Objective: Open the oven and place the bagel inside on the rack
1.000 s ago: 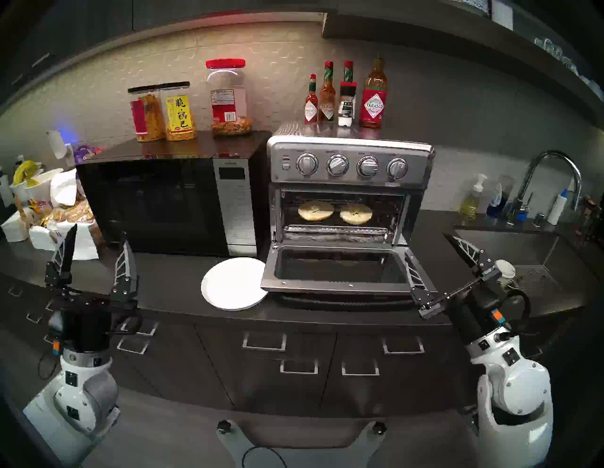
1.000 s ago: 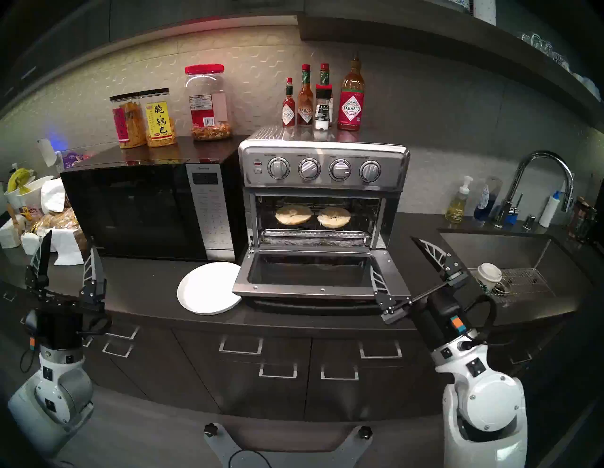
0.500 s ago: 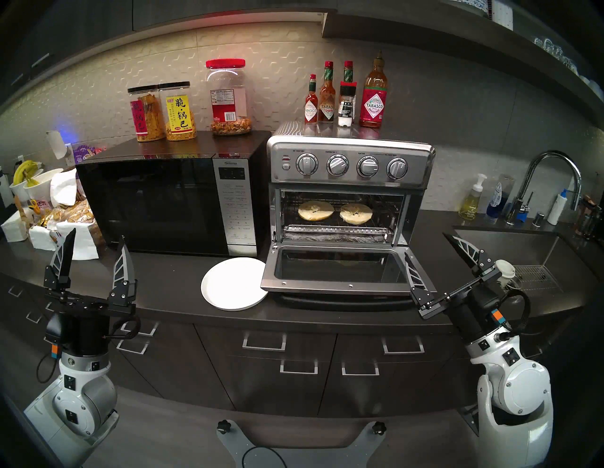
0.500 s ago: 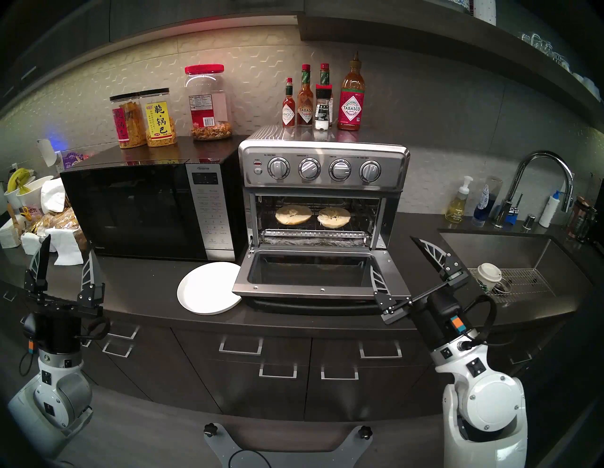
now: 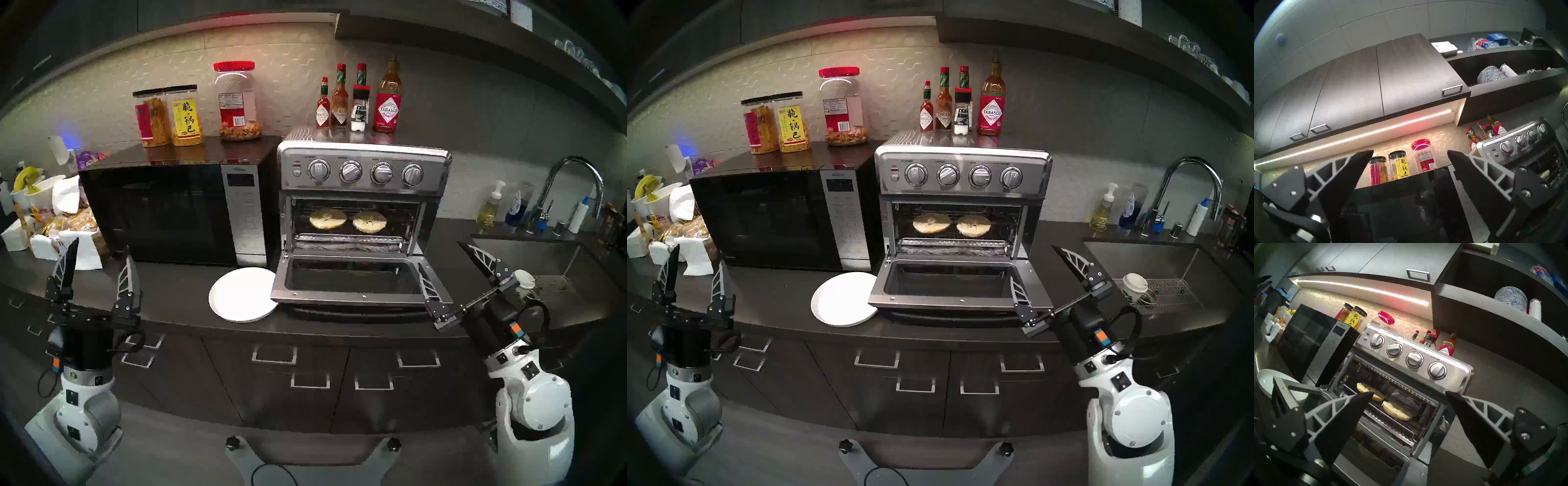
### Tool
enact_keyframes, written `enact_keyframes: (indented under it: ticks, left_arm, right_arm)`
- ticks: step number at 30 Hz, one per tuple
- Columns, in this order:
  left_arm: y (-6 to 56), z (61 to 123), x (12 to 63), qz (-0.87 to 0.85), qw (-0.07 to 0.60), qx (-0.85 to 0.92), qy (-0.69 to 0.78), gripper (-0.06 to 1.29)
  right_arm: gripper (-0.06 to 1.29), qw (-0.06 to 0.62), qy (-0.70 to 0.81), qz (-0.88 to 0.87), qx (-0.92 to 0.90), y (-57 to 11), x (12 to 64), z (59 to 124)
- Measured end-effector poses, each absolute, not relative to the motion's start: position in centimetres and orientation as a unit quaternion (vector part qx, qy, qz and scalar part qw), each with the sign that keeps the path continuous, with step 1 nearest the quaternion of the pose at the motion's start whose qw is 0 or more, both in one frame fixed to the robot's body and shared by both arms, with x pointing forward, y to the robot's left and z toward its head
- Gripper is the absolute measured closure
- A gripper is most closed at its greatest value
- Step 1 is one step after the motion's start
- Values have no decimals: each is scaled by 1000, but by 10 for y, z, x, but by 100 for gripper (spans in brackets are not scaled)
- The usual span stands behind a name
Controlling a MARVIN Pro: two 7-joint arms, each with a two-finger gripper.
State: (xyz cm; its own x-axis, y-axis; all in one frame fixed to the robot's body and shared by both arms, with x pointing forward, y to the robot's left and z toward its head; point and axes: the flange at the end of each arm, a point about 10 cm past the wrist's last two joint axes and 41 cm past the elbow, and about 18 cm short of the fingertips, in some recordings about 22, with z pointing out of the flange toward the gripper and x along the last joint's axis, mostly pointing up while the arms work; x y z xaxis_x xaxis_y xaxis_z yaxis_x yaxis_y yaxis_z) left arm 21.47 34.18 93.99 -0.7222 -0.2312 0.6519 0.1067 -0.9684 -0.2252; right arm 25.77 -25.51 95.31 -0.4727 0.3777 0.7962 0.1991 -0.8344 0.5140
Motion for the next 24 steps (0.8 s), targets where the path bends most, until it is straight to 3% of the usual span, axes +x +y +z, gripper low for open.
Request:
enact_keyframes:
  ticks: [24]
  left_arm:
    - [341,940,215,-924,91,-361,89,1]
  right_arm:
    - [-1,54,349,771,530,-259,265,966]
